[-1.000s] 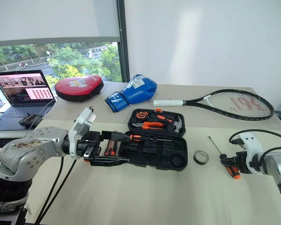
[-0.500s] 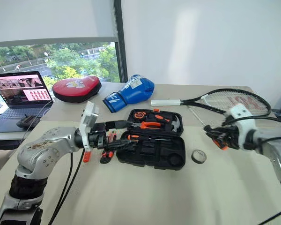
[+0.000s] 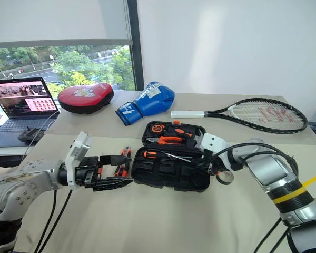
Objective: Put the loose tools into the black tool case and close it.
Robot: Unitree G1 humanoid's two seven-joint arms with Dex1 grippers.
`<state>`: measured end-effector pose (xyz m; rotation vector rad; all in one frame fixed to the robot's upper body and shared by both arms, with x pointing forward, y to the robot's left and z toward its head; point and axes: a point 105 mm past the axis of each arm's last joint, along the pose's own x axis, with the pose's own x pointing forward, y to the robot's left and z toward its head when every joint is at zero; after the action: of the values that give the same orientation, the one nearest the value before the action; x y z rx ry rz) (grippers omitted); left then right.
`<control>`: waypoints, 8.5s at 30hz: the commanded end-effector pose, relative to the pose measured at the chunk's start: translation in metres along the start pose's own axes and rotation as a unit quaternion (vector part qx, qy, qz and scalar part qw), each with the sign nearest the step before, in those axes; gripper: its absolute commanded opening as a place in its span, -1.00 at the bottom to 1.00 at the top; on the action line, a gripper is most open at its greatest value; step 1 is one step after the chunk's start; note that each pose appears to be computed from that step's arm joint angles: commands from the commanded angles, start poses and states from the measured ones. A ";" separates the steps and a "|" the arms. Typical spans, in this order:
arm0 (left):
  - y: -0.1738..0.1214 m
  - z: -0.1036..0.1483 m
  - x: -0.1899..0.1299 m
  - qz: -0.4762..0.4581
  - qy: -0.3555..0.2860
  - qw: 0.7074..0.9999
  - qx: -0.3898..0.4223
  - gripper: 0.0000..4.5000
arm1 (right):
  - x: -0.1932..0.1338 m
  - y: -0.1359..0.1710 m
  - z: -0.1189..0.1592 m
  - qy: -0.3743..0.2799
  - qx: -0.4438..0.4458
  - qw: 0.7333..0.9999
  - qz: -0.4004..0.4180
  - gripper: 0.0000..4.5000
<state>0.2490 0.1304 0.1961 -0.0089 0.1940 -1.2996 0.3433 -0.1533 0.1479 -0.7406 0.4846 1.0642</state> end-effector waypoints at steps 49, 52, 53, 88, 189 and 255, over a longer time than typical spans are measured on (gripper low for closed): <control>-0.003 -0.003 -0.011 0.080 -0.025 0.996 0.024 1.00 | -0.021 -0.009 0.071 -0.190 0.021 0.982 -0.005 -0.78; -0.001 -0.002 -0.012 0.090 -0.033 0.995 0.021 1.00 | -0.018 -0.007 0.067 -0.237 0.082 0.965 -0.079 -0.98; 0.001 -0.002 -0.012 0.096 -0.035 0.995 0.019 1.00 | -0.011 -0.006 0.058 -0.234 0.096 0.961 -0.114 -0.98; 0.069 -0.095 -0.069 0.569 0.035 0.810 -0.135 1.00 | -0.056 0.087 0.084 -0.355 0.026 0.935 0.003 0.98; 0.084 -0.126 0.095 0.171 0.103 0.978 -0.062 -0.99 | -0.093 0.133 0.028 -0.255 0.092 0.948 -0.168 1.00; 0.096 -0.047 0.087 0.171 -0.071 0.980 -0.068 -0.99 | -0.082 0.130 0.033 -0.261 0.096 0.949 -0.152 1.00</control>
<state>0.3613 0.0894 0.1069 -0.0925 0.2410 -0.8771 0.1948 -0.1437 0.1785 -0.3007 0.0385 0.8573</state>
